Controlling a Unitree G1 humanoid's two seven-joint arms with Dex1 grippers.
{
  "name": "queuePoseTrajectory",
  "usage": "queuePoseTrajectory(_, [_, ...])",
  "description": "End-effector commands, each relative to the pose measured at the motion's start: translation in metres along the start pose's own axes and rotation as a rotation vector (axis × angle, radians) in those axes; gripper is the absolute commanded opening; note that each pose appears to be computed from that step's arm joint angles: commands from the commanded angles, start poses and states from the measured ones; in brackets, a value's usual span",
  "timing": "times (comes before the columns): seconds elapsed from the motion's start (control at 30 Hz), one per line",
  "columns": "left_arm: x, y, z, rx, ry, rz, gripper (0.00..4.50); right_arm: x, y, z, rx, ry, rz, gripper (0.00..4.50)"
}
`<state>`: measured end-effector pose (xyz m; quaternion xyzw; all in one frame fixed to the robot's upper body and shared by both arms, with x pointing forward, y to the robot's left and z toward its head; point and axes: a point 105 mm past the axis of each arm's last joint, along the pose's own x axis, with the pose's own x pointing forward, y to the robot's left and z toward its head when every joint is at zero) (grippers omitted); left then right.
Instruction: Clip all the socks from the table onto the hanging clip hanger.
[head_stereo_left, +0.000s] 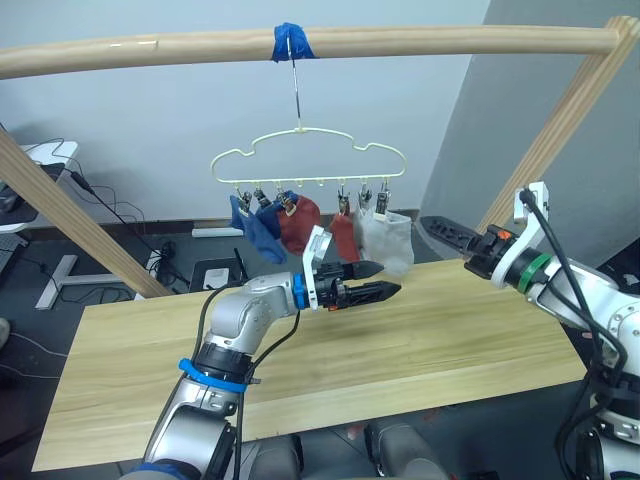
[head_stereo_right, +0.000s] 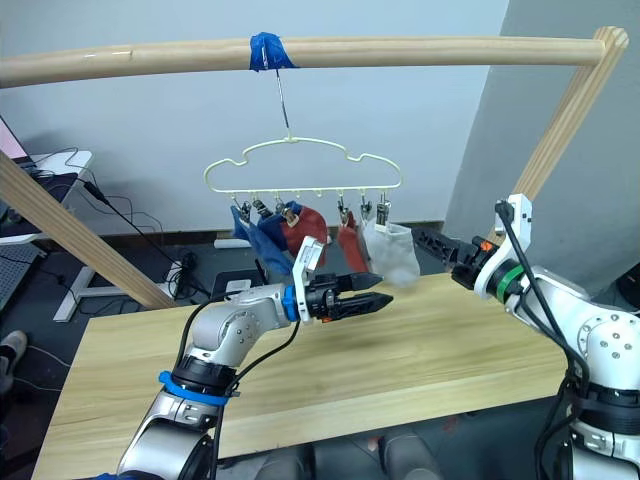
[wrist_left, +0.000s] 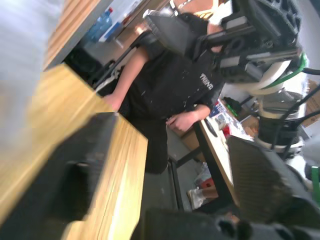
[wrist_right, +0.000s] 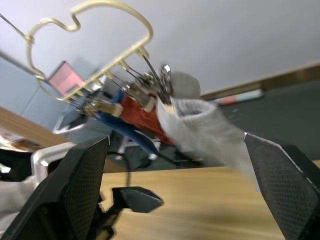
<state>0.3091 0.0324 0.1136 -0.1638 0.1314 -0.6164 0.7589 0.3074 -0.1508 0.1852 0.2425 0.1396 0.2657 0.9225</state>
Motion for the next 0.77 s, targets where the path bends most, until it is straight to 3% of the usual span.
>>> queuePoseTrajectory(0.03, [-0.007,-0.002,0.0,0.02,0.004,-0.009,4.47,-0.002,0.006,0.0,-0.1,-0.035,0.011,4.5])
queuePoseTrajectory(0.2, [-0.071,0.006,-0.017,0.075,0.068,0.175,4.47,-0.005,-0.021,-0.038,-0.239,-0.021,-0.086,4.5])
queuePoseTrajectory(0.37, [-0.145,0.037,-0.011,0.23,0.065,0.592,4.47,-0.016,-0.037,-0.079,-0.483,0.062,-0.108,4.5])
queuePoseTrajectory(0.5, [-0.195,0.046,-0.023,0.417,0.193,0.847,4.47,-0.025,-0.054,-0.092,-0.52,0.077,-0.181,4.5])
queuePoseTrajectory(0.77, [-0.214,0.037,-0.047,0.387,0.236,0.942,4.47,-0.036,-0.08,-0.105,-0.556,0.124,-0.258,4.5])
